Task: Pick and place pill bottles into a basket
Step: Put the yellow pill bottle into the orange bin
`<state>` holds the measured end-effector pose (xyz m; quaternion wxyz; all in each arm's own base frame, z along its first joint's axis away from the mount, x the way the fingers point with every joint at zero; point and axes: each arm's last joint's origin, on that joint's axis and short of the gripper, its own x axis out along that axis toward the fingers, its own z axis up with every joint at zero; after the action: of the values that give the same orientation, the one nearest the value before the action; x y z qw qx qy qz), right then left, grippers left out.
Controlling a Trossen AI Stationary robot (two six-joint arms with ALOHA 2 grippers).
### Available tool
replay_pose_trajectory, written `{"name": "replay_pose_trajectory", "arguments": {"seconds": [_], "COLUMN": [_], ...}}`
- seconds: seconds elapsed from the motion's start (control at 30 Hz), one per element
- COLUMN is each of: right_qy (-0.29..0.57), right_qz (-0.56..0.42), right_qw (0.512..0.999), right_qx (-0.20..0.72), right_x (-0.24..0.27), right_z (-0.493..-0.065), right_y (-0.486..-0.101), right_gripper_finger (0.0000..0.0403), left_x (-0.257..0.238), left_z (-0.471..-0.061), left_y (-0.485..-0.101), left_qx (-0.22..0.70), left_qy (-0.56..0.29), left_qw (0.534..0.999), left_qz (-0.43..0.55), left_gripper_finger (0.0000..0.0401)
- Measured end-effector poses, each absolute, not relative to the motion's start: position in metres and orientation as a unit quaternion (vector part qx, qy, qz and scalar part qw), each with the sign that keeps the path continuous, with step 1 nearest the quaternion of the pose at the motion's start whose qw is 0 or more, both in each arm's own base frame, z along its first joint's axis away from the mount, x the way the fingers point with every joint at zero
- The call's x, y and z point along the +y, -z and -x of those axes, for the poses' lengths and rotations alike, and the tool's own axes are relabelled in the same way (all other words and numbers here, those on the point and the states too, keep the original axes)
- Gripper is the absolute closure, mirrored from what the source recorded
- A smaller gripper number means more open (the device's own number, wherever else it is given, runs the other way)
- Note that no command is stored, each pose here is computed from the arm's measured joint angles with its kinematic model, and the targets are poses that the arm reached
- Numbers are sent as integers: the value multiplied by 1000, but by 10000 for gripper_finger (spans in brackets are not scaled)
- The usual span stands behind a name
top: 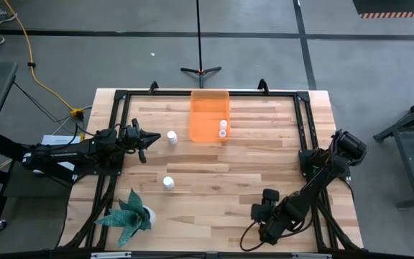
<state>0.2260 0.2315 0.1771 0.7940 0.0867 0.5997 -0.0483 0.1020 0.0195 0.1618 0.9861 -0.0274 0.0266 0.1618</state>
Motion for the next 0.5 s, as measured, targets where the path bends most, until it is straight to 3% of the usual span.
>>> {"name": "replay_pose_trajectory", "arguments": {"seconds": [0.27,0.5], "right_qy": [46,46], "right_qz": [-85,-85], "right_qw": [780,780], "right_qx": [618,618], "right_x": [230,230], "right_z": [-224,-224], "right_y": [-176,-176], "right_gripper_finger": [167,208], "left_x": [19,19], "left_z": [-102,-102], "left_y": [-162,-162], "left_qx": [27,27], "left_qy": [-162,-161], "left_qw": [986,986], "left_qz": [28,28], "left_gripper_finger": [339,339]}}
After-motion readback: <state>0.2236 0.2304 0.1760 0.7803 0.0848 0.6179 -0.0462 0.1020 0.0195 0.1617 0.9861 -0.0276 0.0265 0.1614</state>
